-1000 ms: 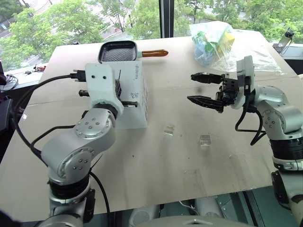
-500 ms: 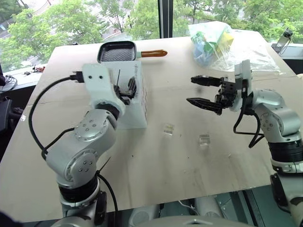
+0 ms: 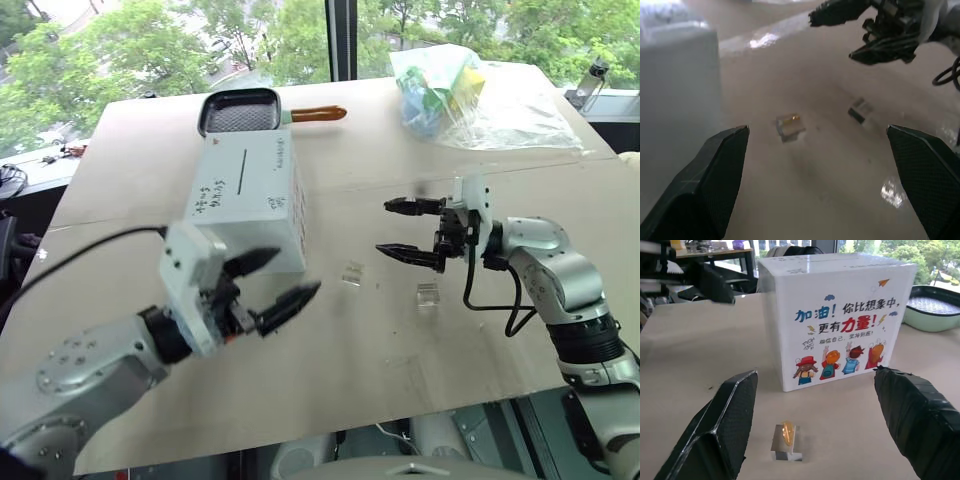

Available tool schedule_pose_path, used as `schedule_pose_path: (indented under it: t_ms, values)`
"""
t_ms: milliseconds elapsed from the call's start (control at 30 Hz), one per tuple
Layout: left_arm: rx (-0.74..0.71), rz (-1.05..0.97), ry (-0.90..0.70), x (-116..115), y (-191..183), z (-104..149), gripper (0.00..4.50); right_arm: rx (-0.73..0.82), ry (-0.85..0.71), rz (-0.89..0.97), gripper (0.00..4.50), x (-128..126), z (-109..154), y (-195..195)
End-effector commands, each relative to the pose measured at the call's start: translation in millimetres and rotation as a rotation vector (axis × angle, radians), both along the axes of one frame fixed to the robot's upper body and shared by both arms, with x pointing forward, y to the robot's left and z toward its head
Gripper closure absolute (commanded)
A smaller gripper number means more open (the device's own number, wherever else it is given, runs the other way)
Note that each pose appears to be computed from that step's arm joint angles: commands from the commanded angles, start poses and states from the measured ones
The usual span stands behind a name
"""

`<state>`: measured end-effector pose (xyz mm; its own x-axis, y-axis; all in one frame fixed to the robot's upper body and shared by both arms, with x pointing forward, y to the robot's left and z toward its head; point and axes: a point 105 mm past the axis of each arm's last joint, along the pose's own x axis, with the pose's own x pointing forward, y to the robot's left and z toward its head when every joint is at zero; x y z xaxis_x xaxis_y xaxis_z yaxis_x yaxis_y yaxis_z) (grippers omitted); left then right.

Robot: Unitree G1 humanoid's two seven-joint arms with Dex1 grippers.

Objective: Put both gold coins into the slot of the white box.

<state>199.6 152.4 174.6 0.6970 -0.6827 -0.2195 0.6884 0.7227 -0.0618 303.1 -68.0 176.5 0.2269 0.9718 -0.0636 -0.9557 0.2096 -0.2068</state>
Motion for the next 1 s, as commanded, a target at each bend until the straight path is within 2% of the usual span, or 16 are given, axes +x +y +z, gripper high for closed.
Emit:
schedule_pose_path:
  t_ms: [33, 167, 467, 567, 733, 767, 800, 933, 1000]
  values:
    - [-0.033, -0.018, -0.036, -3.9, 1.4, -0.3, 0.02, -0.033, -0.049, -0.002, 0.52, -5.3, -6.4, 14.0]
    - [-0.006, -0.036, -0.015, -14.9, 13.3, -20.8, 0.02, -0.025, -0.021, -0.085, 0.52, 1.7, -28.0, 36.6]
    - [-0.005, -0.006, -0.097, -14.4, 23.6, -18.4, 0.02, -0.107, -0.002, -0.146, 0.52, 12.2, -59.9, 49.9]
    - [0.002, -0.01, -0.113, -14.3, 23.1, -17.0, 0.0, -0.106, 0.003, -0.139, 1.33, 11.3, -60.9, 48.5]
    - [0.063, 0.014, -0.125, -8.8, 28.4, -22.8, 0.0, -0.085, 0.015, -0.132, 3.51, 9.5, -58.4, 45.1]
    - [0.067, 0.017, -0.125, -8.1, 29.1, -24.2, 0.0, -0.09, 0.016, -0.129, 3.8, 8.9, -59.0, 44.8]
    - [0.071, 0.019, -0.124, -7.5, 29.6, -25.4, 0.0, -0.095, 0.015, -0.128, 4.33, 8.5, -59.7, 44.4]
    - [0.069, 0.018, -0.129, -6.7, 29.6, -26.6, 0.0, -0.09, 0.019, -0.119, 4.43, 6.6, -59.2, 43.2]
    - [0.045, 0.016, -0.14, -5.6, 27.7, -24.1, 0.0, -0.038, 0.054, -0.107, 4.43, 4.3, -52.0, 43.9]
